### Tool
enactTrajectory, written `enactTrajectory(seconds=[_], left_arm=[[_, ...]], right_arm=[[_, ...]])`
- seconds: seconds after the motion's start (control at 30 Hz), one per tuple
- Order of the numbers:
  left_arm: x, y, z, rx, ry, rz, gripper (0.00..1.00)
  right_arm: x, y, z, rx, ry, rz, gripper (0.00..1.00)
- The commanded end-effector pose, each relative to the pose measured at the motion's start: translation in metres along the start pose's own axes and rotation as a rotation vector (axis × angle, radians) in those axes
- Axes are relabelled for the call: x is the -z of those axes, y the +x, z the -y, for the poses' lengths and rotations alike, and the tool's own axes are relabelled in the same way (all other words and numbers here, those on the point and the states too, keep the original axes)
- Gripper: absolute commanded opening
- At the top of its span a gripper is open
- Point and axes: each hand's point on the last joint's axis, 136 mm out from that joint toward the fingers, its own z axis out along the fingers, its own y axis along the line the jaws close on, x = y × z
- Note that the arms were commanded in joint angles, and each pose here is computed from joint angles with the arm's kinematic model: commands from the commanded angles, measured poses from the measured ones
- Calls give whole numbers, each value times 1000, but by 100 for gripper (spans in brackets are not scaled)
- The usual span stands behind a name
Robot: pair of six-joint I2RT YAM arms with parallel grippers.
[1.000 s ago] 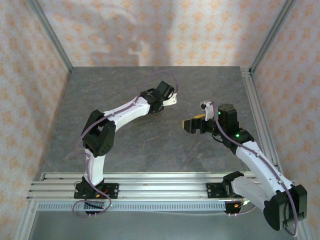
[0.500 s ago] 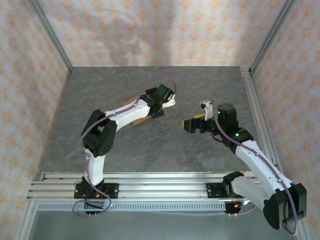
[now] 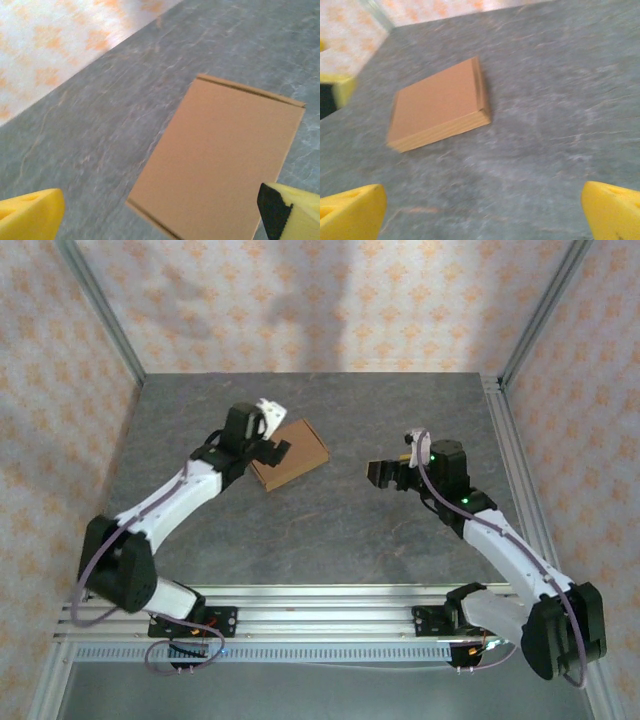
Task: Fold the paper box
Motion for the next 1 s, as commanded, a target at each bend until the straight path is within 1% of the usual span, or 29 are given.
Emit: enactTrajectory(seconds=[0.0,0.13,0.17,0.23,0.33,0.4,0.47,0.53,0.6,0.67,0.77,0.83,0.87,0.97], left_arm=[[15,18,-21,224,-62,70,100],[37,62,-54,348,-196,120,100],[39,73,-60,369,-218,123,100],[40,94,-68,398,-250,113,100],[35,116,-77,425,-292,115,100],[30,127,-80,433,-312,112,100],[27,134,-79,426,-317,103,100],[23,138,-77,430,-318,124,100],[16,142,-75,429,-313,133,100],[9,144,-76,421,-315,126,100],[1,135,-81,422,-297,174,100],[-11,132,-83,452,-255,160,100],[-17,129,-81,456,-235,174,100],[-36,139,-77,450,-225,139,100]], right_arm=[[4,-36,48,18,214,170,100],[14,-40,118,-15,459,260,99],[18,-39,134,-17,527,287,99],[18,-30,158,-15,616,310,100],[14,-17,184,32,712,288,99],[17,-6,199,29,788,260,99],[15,7,208,-1,787,243,100],[11,19,216,-20,784,263,100],[6,25,218,-32,742,299,100],[0,32,222,-39,736,291,100],[-4,35,219,-21,703,286,100],[-6,34,218,-16,692,286,100],[-6,34,218,-17,692,281,100],[-6,34,218,-18,691,281,99]])
